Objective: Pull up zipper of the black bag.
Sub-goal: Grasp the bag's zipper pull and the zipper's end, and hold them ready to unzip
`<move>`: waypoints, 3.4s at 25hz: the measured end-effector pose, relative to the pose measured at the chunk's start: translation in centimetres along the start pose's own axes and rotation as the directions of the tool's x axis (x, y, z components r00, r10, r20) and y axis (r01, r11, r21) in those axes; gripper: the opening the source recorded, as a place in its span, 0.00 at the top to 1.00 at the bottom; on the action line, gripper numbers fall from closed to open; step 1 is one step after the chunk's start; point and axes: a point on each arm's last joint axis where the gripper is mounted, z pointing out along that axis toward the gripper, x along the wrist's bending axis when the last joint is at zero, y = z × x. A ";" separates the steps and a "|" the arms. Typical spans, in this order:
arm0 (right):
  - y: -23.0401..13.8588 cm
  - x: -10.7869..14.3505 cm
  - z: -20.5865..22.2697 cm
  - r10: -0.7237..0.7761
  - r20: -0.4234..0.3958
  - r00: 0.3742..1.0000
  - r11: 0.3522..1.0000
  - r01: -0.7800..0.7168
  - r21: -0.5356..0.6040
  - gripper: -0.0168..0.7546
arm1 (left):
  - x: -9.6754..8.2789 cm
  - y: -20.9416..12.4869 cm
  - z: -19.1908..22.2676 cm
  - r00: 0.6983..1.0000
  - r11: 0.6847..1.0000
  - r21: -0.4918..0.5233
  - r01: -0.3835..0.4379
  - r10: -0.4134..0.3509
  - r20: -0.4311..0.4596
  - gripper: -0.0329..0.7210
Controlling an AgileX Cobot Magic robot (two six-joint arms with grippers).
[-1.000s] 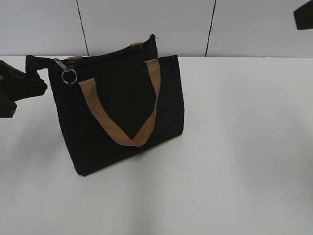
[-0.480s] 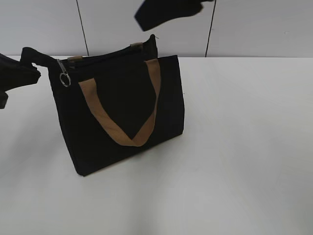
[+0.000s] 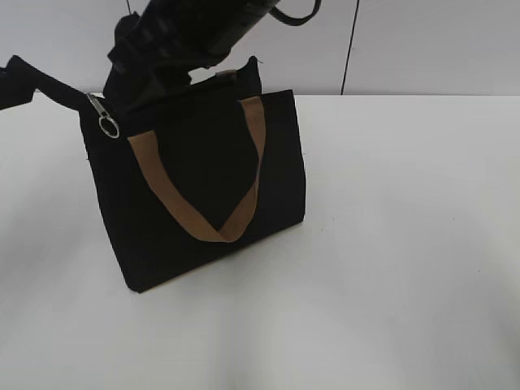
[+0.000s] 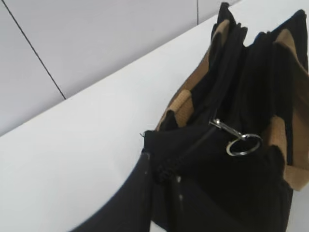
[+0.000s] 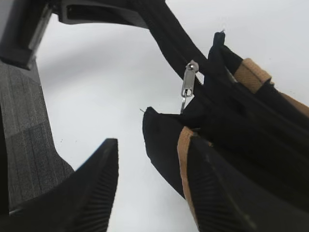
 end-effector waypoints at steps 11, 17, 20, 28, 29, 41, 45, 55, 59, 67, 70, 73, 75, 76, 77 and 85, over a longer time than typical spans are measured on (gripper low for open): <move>0.5 1.3 3.4 -0.016 0.019 1.000 0.999 0.017 -0.049 0.61 | -0.3 0.9 -1.5 0.999 0.998 -0.047 -0.029 0.028 -0.033 0.92; -0.1 0.6 4.9 -0.095 0.041 0.995 0.995 0.096 -0.020 0.61 | -0.3 0.9 -1.5 0.999 0.998 -0.046 -0.030 0.029 -0.031 0.92; 0.0 0.3 5.2 -0.139 0.067 0.988 0.989 0.142 -0.037 0.61 | -0.3 0.9 -1.5 0.999 0.998 -0.046 -0.030 0.029 -0.031 0.92; -0.1 -0.5 5.9 -0.222 0.140 0.965 0.973 0.228 -0.029 0.61 | -0.3 0.9 -1.5 0.999 0.999 -0.046 -0.029 0.028 -0.031 0.92; -0.3 -0.6 6.1 -0.224 0.139 0.964 0.973 0.230 -0.021 0.61 | -0.3 0.9 -1.5 0.999 0.999 -0.046 -0.028 0.026 -0.031 0.92; -1.0 -1.3 7.7 -0.224 0.148 0.963 0.974 0.226 -0.002 0.61 | -0.3 0.9 -1.5 0.999 0.999 -0.046 -0.027 0.026 -0.031 0.92; -1.3 -1.5 8.3 -0.220 0.141 0.965 0.975 0.221 0.011 0.61 | -0.3 0.9 -1.5 0.999 0.999 -0.046 -0.027 0.026 -0.031 0.92; -1.3 -1.5 8.3 -0.220 0.143 0.965 0.975 0.221 0.009 0.66 | -0.3 0.9 -1.5 0.999 0.999 -0.046 -0.027 0.026 -0.031 0.92; -1.3 -1.5 8.3 -0.220 0.143 0.965 0.975 0.221 0.009 0.67 | -0.3 0.9 -1.5 0.999 0.999 -0.046 -0.027 0.026 -0.031 0.92; -1.3 -1.5 8.3 -0.220 0.143 0.965 0.975 0.221 0.008 1.00 | -0.3 0.9 -1.5 0.999 0.999 -0.044 -0.030 0.029 -0.031 0.92; -1.3 -1.4 8.2 -0.220 0.137 0.966 0.975 0.221 0.013 1.00 | -0.3 0.8 -1.5 0.998 0.998 -0.032 -0.053 0.052 -0.030 0.92; -1.1 -1.2 7.7 -0.224 0.133 0.965 0.974 0.225 0.011 1.00 | -0.3 0.6 -1.5 0.995 0.996 -0.010 -0.093 0.093 -0.028 0.92; -0.9 -1.0 7.1 -0.228 0.130 0.965 0.973 0.229 0.009 1.00 | -0.3 0.4 -1.5 0.991 0.992 0.012 -0.128 0.128 -0.030 0.92; -0.8 -0.9 6.8 -0.230 0.126 0.965 0.973 0.230 0.008 1.00 | -0.2 0.3 -1.5 0.988 0.989 0.025 -0.148 0.149 -0.030 0.92; -0.7 -0.7 6.5 -0.230 0.121 0.966 0.973 0.230 0.011 1.00 | -0.2 0.2 -1.5 0.985 0.985 0.040 -0.170 0.171 -0.030 0.92; -1.0 -2.3 4.5 -0.145 0.126 0.981 0.989 0.144 0.020 1.00 | 0.0 -0.5 -1.4 0.976 0.972 0.109 -0.209 0.214 -0.033 0.92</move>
